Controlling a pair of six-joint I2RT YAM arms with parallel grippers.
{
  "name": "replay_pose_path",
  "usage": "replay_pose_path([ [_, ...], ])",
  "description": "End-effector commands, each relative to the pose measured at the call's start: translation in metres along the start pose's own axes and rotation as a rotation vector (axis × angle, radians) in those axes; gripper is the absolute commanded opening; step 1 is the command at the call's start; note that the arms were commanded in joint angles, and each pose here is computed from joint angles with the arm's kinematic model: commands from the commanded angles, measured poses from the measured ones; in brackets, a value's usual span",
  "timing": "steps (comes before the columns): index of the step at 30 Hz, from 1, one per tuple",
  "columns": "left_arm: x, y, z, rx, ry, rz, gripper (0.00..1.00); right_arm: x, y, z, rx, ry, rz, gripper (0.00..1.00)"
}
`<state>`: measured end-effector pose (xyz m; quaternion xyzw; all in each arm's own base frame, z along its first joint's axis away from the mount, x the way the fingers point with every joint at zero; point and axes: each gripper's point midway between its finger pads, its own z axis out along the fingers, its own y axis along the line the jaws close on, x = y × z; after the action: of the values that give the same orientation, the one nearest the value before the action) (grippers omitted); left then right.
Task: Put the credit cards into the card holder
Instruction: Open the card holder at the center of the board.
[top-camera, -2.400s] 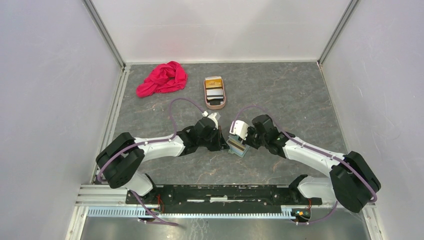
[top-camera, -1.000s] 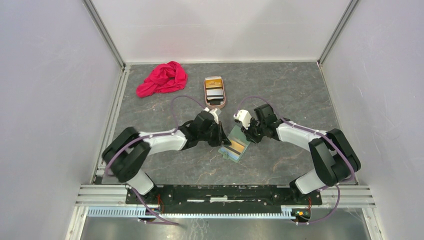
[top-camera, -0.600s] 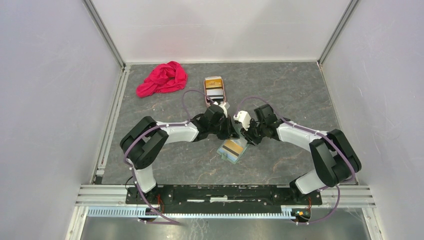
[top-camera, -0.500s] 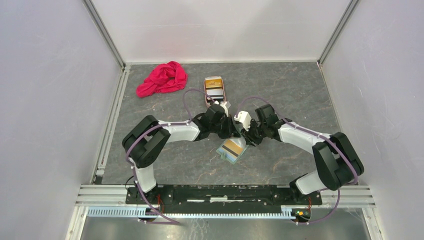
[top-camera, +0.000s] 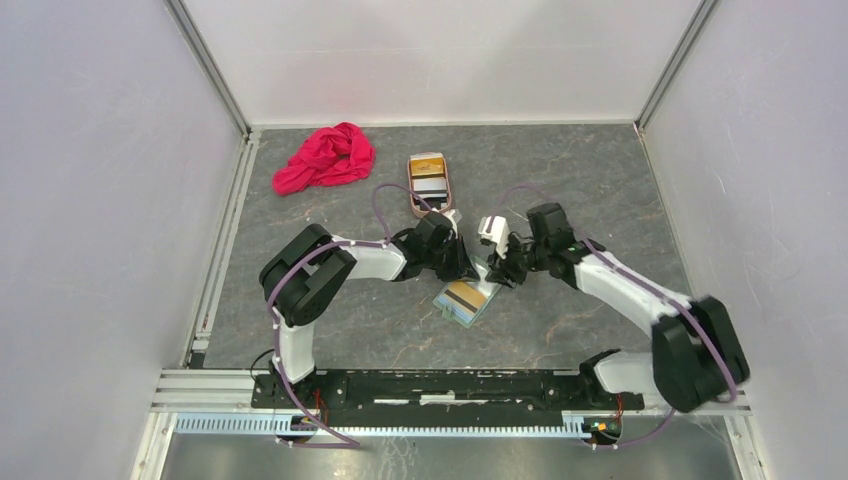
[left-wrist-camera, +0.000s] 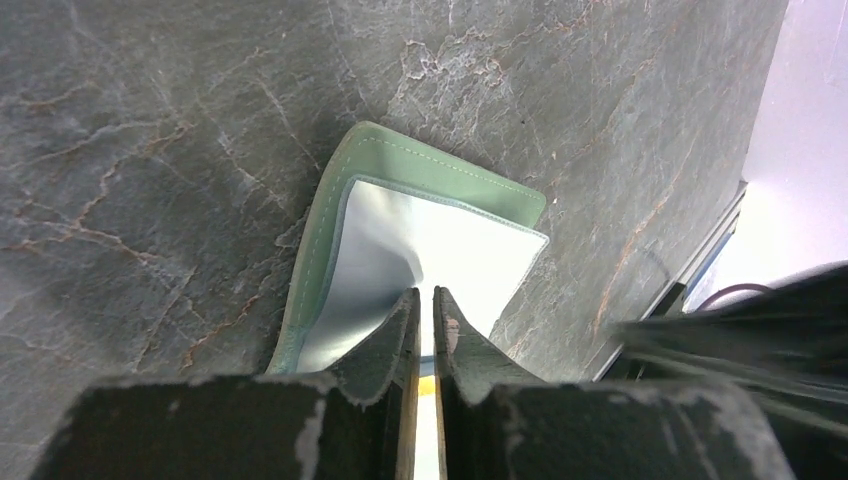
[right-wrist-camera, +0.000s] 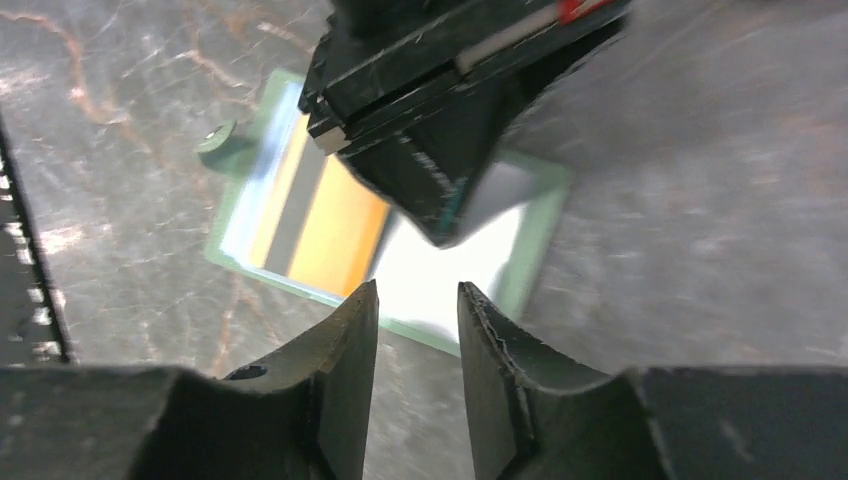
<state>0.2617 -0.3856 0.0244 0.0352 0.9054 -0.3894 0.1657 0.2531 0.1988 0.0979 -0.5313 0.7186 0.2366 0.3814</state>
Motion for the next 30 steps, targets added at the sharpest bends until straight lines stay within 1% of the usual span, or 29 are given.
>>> replay_pose_path([
  [1, -0.018, -0.015, -0.008, 0.025, -0.057, 0.045, 0.16, 0.02, 0.027, 0.028, -0.202, 0.048, 0.169, 0.32],
  [3, -0.02, -0.018, -0.013, 0.029, -0.069, 0.047, 0.16, 0.036, 0.023, 0.036, -0.179, 0.106, 0.223, 0.24],
  [5, -0.021, -0.018, -0.018, 0.028, -0.08, 0.05, 0.17, 0.046, 0.017, 0.039, -0.134, 0.137, 0.254, 0.21],
  [10, -0.029, -0.024, -0.034, 0.027, -0.137, 0.07, 0.17, 0.063, 0.016, 0.045, -0.109, 0.189, 0.305, 0.21],
  [16, -0.034, -0.038, -0.066, 0.056, -0.208, 0.088, 0.19, 0.069, 0.026, 0.047, -0.166, 0.206, 0.327, 0.21],
  [21, -0.001, -0.03, -0.085, 0.118, -0.21, -0.013, 0.22, 0.068, 0.038, 0.047, -0.232, 0.194, 0.327, 0.23],
  [25, 0.018, -0.019, -0.094, 0.183, -0.229, -0.106, 0.29, 0.072, 0.046, 0.046, -0.26, 0.201, 0.352, 0.23],
  [27, 0.024, -0.016, -0.094, 0.199, -0.227, -0.125, 0.3, 0.075, 0.048, 0.046, -0.264, 0.206, 0.359, 0.23],
  [30, 0.03, -0.015, -0.089, 0.202, -0.193, -0.122, 0.3, 0.076, 0.048, 0.046, -0.261, 0.209, 0.361, 0.23],
])
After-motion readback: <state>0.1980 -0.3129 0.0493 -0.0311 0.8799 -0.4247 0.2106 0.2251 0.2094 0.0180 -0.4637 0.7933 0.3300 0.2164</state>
